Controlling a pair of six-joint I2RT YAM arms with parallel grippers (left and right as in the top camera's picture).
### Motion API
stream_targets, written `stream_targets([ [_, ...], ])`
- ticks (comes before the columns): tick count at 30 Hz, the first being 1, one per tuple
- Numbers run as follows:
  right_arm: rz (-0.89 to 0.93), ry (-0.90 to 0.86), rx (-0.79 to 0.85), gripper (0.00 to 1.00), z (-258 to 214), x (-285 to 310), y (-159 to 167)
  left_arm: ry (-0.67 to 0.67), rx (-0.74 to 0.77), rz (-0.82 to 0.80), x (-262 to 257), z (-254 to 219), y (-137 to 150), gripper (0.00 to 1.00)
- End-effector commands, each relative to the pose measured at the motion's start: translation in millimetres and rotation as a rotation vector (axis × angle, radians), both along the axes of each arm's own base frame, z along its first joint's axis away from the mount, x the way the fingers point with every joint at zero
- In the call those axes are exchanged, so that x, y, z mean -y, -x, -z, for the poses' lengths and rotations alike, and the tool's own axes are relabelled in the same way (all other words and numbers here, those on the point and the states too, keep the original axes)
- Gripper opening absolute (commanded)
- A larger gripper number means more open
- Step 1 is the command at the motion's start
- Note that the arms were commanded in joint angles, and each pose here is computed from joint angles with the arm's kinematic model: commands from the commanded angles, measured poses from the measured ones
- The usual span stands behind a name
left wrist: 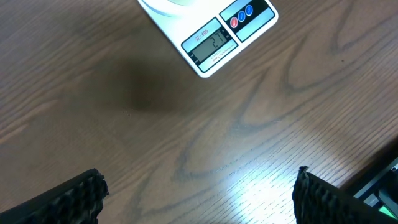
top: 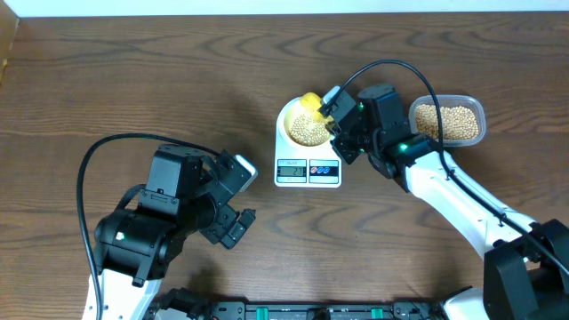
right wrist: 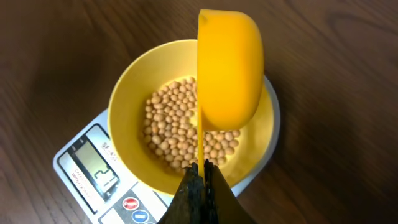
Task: Scoop item into bowl and weigh 50g on scale
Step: 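Move the empty scoop back over the soybean tub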
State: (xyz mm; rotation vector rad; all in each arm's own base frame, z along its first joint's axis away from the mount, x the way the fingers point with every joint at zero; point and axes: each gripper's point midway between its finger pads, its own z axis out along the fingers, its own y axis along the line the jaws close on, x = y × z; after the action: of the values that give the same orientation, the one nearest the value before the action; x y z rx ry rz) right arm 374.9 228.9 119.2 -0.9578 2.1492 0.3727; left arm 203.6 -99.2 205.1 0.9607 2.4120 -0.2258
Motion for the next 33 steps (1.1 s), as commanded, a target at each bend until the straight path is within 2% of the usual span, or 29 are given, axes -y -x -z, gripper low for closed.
stream_targets([
  [1, -0.034, 0.015, 0.019, 0.01, 1, -5, 3, 0.001, 0.031, -0.004, -1, -11, -4, 0.98],
  [4, -0.057, 0.025, 0.014, 0.01, 2, -9, 8, 0.001, 0.031, -0.004, -1, -11, -4, 0.98],
  [6, -0.032, 0.085, 0.061, 0.01, 3, -1, 0, 0.001, 0.031, -0.004, -1, -11, -4, 0.98],
  [11, -0.054, 0.068, 0.056, 0.01, 1, -6, 3, 0.001, 0.031, -0.004, -1, -11, -4, 0.98],
  [16, -0.023, 0.032, 0.137, 0.01, -36, 4, -1, 0.001, 0.031, -0.004, -1, -11, -4, 0.98],
  [18, 0.009, 0.001, 0.193, 0.01, -64, 15, -2, 0.001, 0.031, -0.004, -1, -11, -4, 0.98],
  [23, 0.132, 0.011, 0.223, 0.01, -99, 70, 3, 0.001, 0.031, -0.005, -1, -11, -4, 0.98],
  [33, 0.501, 0.124, 0.036, 0.01, -73, 212, 15, 0.001, 0.031, -0.004, -1, -11, -4, 0.98],
])
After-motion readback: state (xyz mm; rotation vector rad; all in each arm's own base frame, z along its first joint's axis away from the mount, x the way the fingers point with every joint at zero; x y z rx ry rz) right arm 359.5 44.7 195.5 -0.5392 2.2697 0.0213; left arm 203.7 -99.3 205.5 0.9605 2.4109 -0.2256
